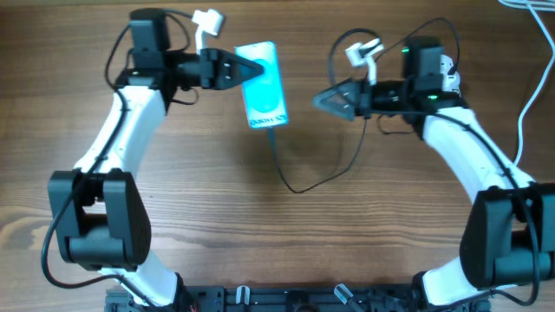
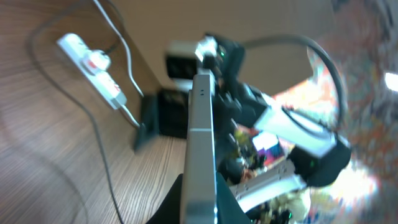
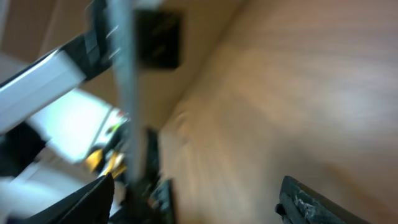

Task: Plug charger to phone and switch on socket
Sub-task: 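Lower the phone toward the table with the left gripper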

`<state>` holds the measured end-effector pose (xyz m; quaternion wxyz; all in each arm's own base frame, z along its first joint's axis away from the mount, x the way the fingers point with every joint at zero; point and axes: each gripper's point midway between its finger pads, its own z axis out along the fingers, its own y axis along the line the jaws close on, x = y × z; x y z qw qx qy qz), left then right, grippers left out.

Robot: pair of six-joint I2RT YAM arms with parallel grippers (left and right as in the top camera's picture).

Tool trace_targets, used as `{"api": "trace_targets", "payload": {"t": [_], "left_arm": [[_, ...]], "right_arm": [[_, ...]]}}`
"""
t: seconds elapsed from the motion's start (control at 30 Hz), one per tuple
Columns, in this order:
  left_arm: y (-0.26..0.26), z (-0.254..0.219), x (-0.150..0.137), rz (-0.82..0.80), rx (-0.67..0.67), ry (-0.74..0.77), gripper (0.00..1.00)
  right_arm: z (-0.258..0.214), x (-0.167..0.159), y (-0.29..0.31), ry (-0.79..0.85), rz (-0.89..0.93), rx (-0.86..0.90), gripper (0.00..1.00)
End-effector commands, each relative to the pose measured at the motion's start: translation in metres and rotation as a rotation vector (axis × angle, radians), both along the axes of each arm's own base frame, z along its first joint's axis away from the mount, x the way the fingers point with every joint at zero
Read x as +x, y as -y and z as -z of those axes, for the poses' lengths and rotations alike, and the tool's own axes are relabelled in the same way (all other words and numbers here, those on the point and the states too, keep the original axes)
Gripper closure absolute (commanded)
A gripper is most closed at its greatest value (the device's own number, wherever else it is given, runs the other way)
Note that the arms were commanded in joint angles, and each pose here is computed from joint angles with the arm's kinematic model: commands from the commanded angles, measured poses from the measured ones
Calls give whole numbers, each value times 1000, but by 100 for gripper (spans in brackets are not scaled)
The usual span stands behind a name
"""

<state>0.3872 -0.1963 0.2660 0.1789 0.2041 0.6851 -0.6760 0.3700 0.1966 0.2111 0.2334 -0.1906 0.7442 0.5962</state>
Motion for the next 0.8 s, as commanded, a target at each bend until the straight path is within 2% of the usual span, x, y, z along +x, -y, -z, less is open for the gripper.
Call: {"api": "trace_targets", "payload": {"t": [0.0, 0.1, 0.23, 0.4, 0.5, 0.57, 0.63, 0.77], "left_arm": [[25, -37, -37, 113, -43, 202, 97], [39, -53, -55, 159, -53, 247, 96], [57, -80, -85, 225, -76, 357, 96], [83, -124, -139, 340, -118, 466, 96], [95, -140, -164, 402, -148, 529, 96], [101, -138, -163, 396, -143, 509, 96], [109, -123, -148, 345, -103, 414, 96], [129, -35, -88, 155, 96, 176, 96]], "right_arm": [[-13, 28, 45, 105, 175, -81, 15], [-28, 36, 91, 146, 344, -165, 14], [-46, 29, 152, 189, 613, -379, 15], [-93, -14, 207, 269, 924, -594, 14], [-118, -40, 215, 290, 1040, -607, 6], [-128, -52, 213, 294, 1063, -588, 5], [-132, -63, 210, 294, 1072, -576, 4], [-122, -75, 214, 210, 1106, -589, 4]]}}
